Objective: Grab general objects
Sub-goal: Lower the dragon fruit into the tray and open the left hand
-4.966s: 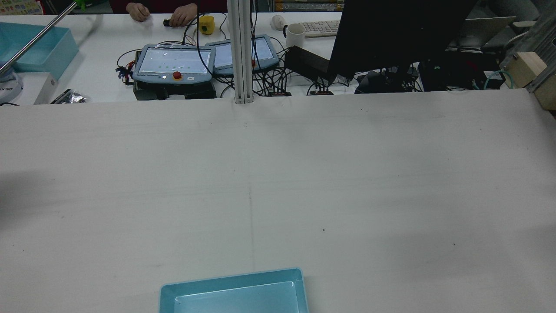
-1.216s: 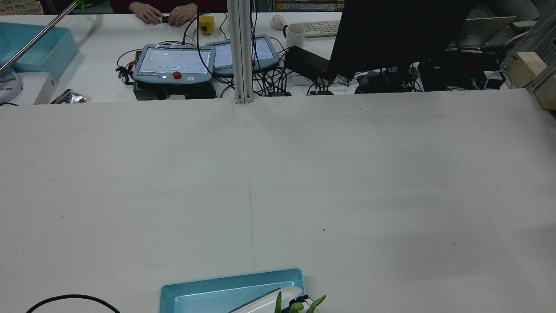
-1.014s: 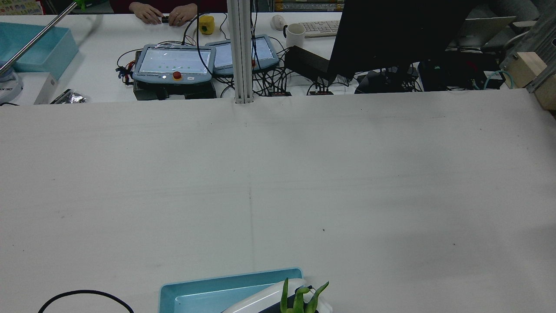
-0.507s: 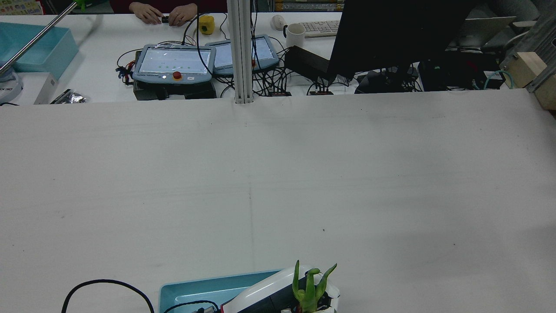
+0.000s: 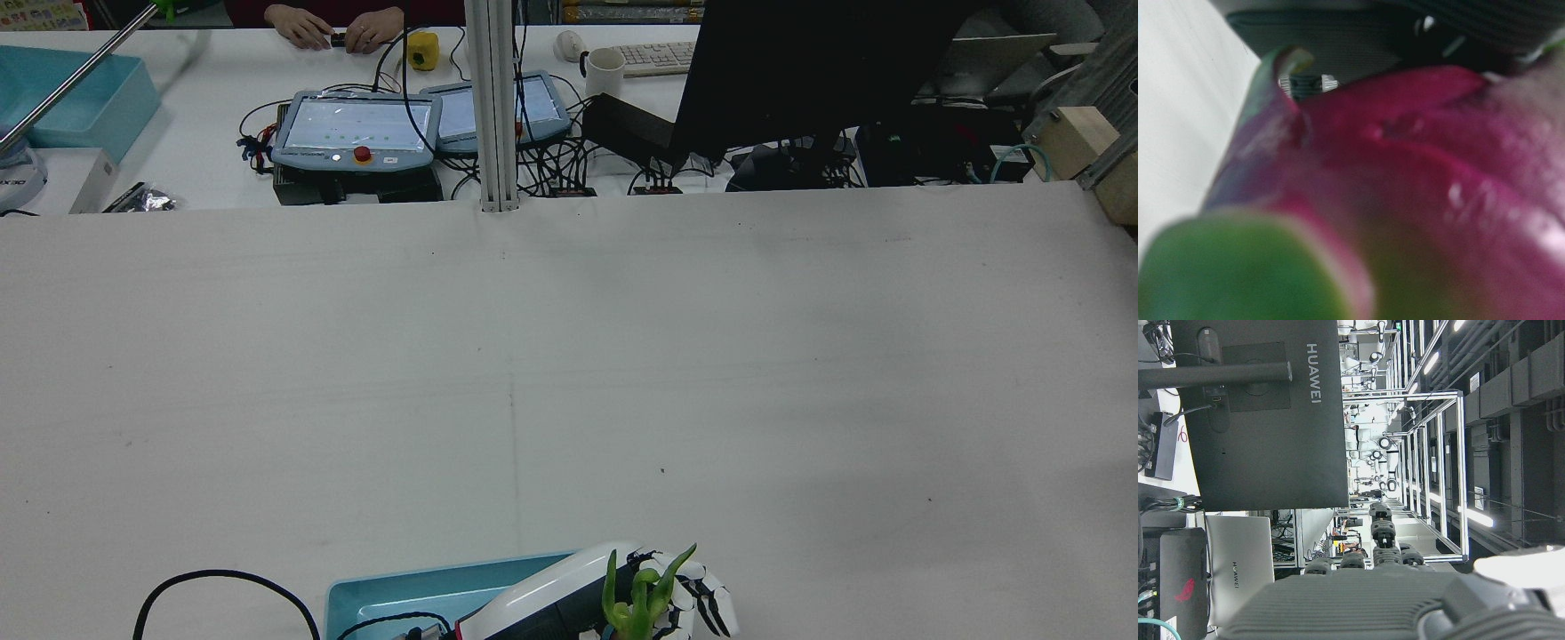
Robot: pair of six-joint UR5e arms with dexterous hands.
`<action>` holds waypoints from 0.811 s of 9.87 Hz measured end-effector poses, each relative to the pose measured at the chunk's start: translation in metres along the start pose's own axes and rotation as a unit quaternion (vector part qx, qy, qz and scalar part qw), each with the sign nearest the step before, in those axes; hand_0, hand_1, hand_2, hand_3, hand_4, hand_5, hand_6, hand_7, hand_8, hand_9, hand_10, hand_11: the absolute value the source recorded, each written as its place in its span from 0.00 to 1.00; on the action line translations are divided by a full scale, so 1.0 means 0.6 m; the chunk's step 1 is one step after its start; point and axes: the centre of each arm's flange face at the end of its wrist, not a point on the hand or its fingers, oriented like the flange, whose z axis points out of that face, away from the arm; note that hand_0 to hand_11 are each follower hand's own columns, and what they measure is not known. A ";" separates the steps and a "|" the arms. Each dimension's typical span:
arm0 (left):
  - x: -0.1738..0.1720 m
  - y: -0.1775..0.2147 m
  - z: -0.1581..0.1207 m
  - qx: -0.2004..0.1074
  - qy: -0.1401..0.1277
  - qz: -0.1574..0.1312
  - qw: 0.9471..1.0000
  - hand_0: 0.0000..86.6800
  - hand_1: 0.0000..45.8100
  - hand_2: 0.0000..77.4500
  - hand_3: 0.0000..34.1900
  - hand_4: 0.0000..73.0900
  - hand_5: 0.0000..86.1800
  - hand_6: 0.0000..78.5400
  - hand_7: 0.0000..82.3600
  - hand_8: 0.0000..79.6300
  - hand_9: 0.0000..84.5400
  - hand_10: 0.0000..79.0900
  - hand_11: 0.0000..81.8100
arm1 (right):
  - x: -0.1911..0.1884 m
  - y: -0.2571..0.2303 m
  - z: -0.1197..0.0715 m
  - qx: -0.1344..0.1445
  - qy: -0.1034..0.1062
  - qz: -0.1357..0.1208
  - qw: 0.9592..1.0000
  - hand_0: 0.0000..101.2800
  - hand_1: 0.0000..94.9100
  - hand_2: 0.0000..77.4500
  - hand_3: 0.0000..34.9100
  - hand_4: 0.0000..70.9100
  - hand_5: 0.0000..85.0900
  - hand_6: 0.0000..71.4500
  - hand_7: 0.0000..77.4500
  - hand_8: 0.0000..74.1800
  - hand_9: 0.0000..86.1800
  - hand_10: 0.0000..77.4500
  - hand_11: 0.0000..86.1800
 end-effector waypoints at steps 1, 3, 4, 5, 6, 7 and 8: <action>0.000 0.000 0.000 0.000 0.000 0.000 1.000 0.55 0.00 0.04 0.00 0.82 0.68 0.33 0.31 0.32 0.28 0.83 0.70 | 0.000 0.000 0.000 0.000 0.000 0.000 1.000 0.00 0.06 0.02 0.00 0.00 0.00 0.00 0.00 0.00 0.01 0.00 0.01; -0.001 0.000 0.000 0.000 0.000 0.000 1.000 0.56 0.00 0.01 0.00 0.75 0.64 0.10 0.31 0.14 0.16 0.83 0.56 | 0.000 0.001 0.000 0.000 0.000 0.000 1.000 0.00 0.06 0.02 0.00 0.00 0.00 0.00 0.00 0.00 0.01 0.00 0.01; 0.001 0.000 0.000 0.000 0.001 0.000 1.000 0.59 0.00 0.01 0.00 0.51 0.40 0.01 0.27 0.03 0.01 0.83 0.05 | 0.000 0.001 0.000 0.000 0.000 0.000 1.000 0.00 0.06 0.02 0.00 0.00 0.00 0.00 0.00 0.00 0.01 0.00 0.01; 0.006 -0.001 0.001 0.000 0.002 0.001 1.000 0.59 0.00 0.01 0.00 0.51 0.40 0.01 0.27 0.03 0.01 0.83 0.05 | 0.000 0.001 0.000 0.000 0.000 0.000 1.000 0.00 0.06 0.02 0.00 0.00 0.00 0.00 0.00 0.00 0.01 0.00 0.01; 0.008 -0.004 0.001 0.001 0.003 0.003 1.000 0.57 0.00 0.01 0.00 0.34 0.13 0.10 0.34 0.14 0.01 0.83 0.33 | 0.000 0.001 0.000 0.000 0.000 0.000 1.000 0.00 0.06 0.02 0.00 0.00 0.00 0.00 0.00 0.00 0.01 0.00 0.01; 0.011 -0.007 0.000 0.002 0.004 0.005 1.000 0.57 0.00 0.01 0.00 0.34 0.13 0.10 0.34 0.14 0.01 0.83 0.33 | 0.000 0.001 0.000 0.000 0.000 0.000 1.000 0.00 0.06 0.02 0.00 0.00 0.00 0.00 0.00 0.00 0.01 0.00 0.01; 0.023 -0.021 0.000 0.007 0.007 0.012 1.000 0.53 0.00 0.01 0.00 0.36 0.15 0.19 0.44 0.21 0.01 0.83 0.43 | 0.000 0.001 0.000 0.000 0.000 0.000 1.000 0.00 0.06 0.02 0.00 0.00 0.00 0.00 0.00 0.00 0.01 0.00 0.01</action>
